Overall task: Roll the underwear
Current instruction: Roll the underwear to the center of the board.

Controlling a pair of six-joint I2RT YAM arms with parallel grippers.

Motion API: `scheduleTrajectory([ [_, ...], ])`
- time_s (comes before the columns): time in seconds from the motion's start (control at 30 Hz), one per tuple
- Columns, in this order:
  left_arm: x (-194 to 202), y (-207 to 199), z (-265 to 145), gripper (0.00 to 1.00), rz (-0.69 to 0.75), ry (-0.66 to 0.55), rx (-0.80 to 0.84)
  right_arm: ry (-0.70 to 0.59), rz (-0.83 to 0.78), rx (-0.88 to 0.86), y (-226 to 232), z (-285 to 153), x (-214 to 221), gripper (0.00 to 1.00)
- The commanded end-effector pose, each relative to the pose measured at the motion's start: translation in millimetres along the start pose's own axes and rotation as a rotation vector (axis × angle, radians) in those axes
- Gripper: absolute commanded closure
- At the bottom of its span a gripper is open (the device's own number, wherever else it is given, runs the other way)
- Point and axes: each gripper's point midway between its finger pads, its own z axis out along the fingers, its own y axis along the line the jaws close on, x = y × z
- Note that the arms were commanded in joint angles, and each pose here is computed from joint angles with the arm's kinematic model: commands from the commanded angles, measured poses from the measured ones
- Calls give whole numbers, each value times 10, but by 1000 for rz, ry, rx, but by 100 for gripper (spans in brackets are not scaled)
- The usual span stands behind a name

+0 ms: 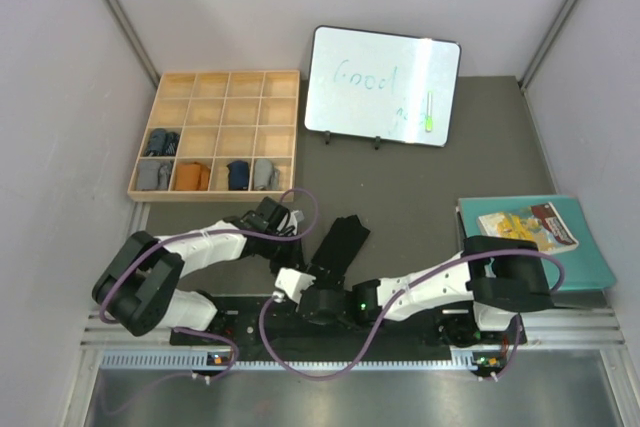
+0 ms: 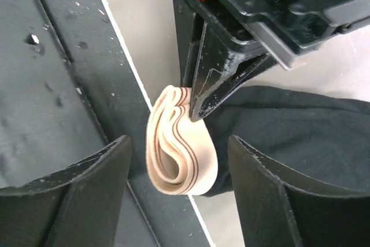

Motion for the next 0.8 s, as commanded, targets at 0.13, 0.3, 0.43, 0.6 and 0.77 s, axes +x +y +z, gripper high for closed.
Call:
scheduleTrajectory([
  [0.13,13,-13,-53,100,11,30,0,1,-128,68,67,89,-56,37],
  [0.3,15,-25,-60,100,10,32,8,22,-142,136,29,152,-9,46],
  [0.43,31,-22,-63,100,7,34,11,21,-142,196,-38,163,-19,68],
  [0.6,26,-9,-75,100,7,19,6,35,-124,187,-12,165,6,95],
  [0.77,-61,-24,-160,100,8,-64,19,53,-39,130,19,130,90,100],
])
